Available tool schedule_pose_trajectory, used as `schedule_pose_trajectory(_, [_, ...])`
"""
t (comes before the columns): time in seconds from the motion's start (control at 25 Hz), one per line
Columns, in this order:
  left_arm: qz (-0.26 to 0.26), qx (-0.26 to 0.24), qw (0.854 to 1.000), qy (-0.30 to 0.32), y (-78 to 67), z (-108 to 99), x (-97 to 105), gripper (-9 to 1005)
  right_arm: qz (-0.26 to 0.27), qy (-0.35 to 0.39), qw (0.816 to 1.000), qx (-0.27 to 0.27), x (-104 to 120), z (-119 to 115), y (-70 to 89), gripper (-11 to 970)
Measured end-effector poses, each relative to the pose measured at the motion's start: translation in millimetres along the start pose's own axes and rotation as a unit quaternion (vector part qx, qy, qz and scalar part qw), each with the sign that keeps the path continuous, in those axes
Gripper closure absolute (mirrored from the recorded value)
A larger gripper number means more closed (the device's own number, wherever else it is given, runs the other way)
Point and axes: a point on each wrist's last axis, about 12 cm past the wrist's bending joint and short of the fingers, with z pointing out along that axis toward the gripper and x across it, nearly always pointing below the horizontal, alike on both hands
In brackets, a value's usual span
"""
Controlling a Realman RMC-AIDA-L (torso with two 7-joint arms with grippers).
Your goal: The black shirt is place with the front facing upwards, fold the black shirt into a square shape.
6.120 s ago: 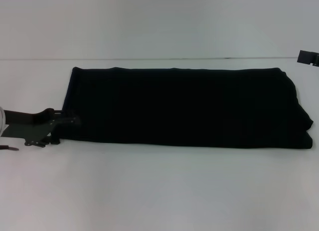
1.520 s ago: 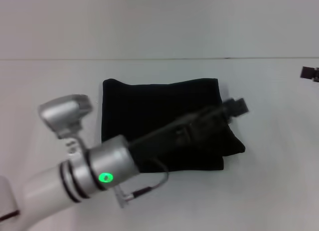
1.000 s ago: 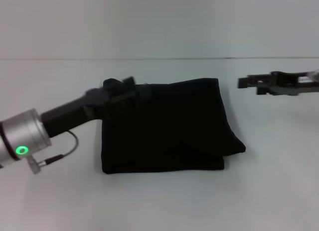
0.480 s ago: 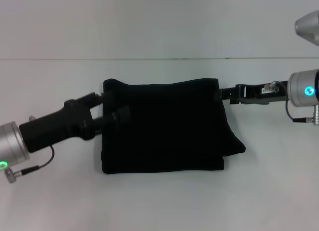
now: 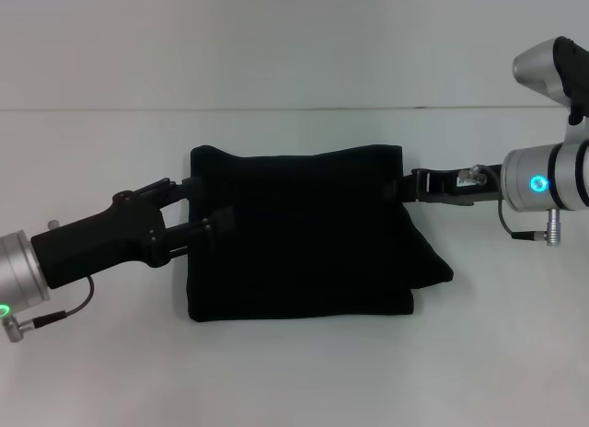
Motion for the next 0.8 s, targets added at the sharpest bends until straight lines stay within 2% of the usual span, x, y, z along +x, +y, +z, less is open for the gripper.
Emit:
schedule_pose_trajectory(0.12, [0.0,-0.005,1.0,0.002,1.4,0,0,187,0.003,-0.005,1.0,0.002,0,1,-0.3,651])
schedule_pose_trajectory(0.36, [-0.001,-0.012,1.0,0.003,2.8,-1,1,187,0.006,-0.011,1.0,0.003,1,0,-2.6,856])
schedule_pose_trajectory(0.68, [-0.006,-0.012,1.0,-0.001,2.2,0,1,187,0.005,-0.04,0.999,0.005,-3,-5,-9.4,960])
schedule_pose_trajectory(0.8, [-0.013,-0.011,1.0,0.0,2.2,0,1,187,0.005,-0.044,0.999,0.009,-4,-8,-12.6,958])
